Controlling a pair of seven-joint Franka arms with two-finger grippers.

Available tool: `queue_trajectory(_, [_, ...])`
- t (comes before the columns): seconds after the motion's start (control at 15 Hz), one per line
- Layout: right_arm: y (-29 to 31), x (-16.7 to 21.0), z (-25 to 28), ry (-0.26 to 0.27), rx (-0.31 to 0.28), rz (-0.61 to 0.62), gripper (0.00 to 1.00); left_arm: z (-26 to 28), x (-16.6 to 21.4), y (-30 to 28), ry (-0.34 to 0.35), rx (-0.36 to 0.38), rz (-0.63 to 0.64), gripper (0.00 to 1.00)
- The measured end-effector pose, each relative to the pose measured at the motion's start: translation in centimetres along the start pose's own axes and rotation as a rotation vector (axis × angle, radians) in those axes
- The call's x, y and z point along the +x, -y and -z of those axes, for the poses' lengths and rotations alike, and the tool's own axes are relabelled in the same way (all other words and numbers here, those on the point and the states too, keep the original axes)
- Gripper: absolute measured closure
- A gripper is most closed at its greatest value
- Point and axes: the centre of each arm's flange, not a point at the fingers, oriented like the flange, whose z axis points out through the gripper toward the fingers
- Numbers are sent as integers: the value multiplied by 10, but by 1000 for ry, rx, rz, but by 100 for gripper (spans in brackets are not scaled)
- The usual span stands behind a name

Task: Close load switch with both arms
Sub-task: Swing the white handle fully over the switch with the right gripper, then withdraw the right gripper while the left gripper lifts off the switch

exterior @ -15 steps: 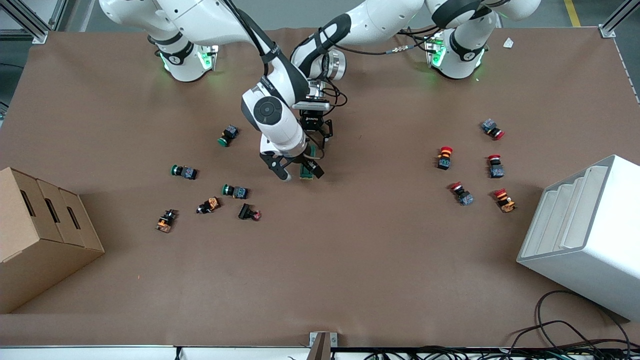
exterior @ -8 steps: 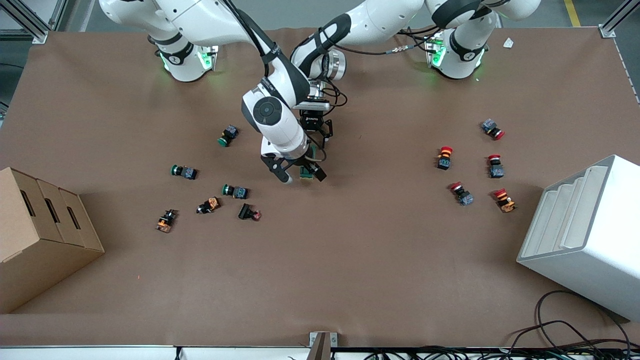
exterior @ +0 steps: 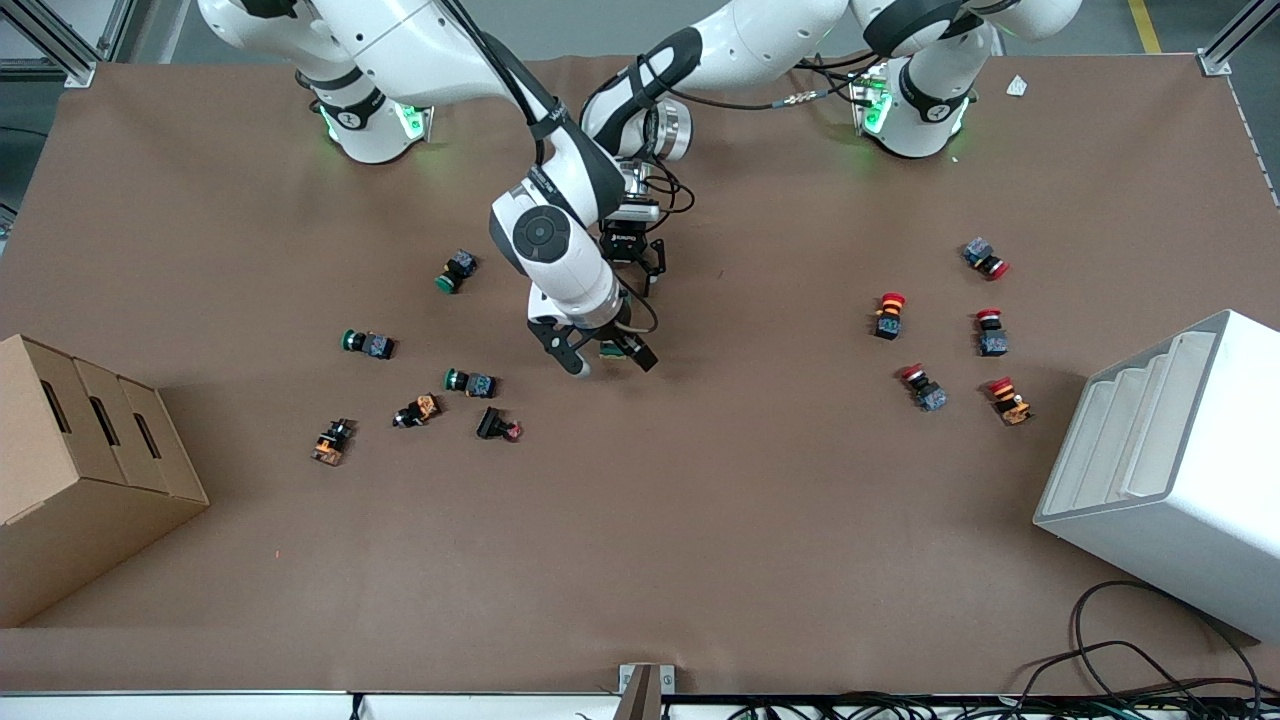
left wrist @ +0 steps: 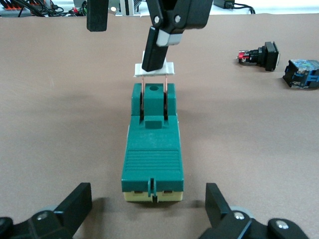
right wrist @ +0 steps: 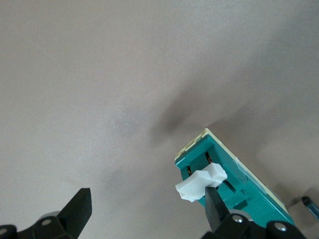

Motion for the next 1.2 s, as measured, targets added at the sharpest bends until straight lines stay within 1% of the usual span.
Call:
queue_trajectory(0.27, [2,11,-8,-3,-3,-4,0,0,0,0,0,0,0,0])
queue_trajectory(0.6, [2,16,-16,-4,-8,9,0,0,0,0,0,0,0,0])
queue_trajectory(0.73, [3,27,-13,-7,-10,23,0,0,0,0,0,0,-1,0])
queue_trajectory(0.93, [4,72,5,6,-75,93,0,0,0,0,0,0,-4,0])
queue_trajectory(1.13, [0,133,66,54,-150,221,0,0,1,-1,1,-1,-11,1])
queue_trajectory(1.2, [-6,156,93,71,-163,271,0,0,1,-1,2,1,-16,1])
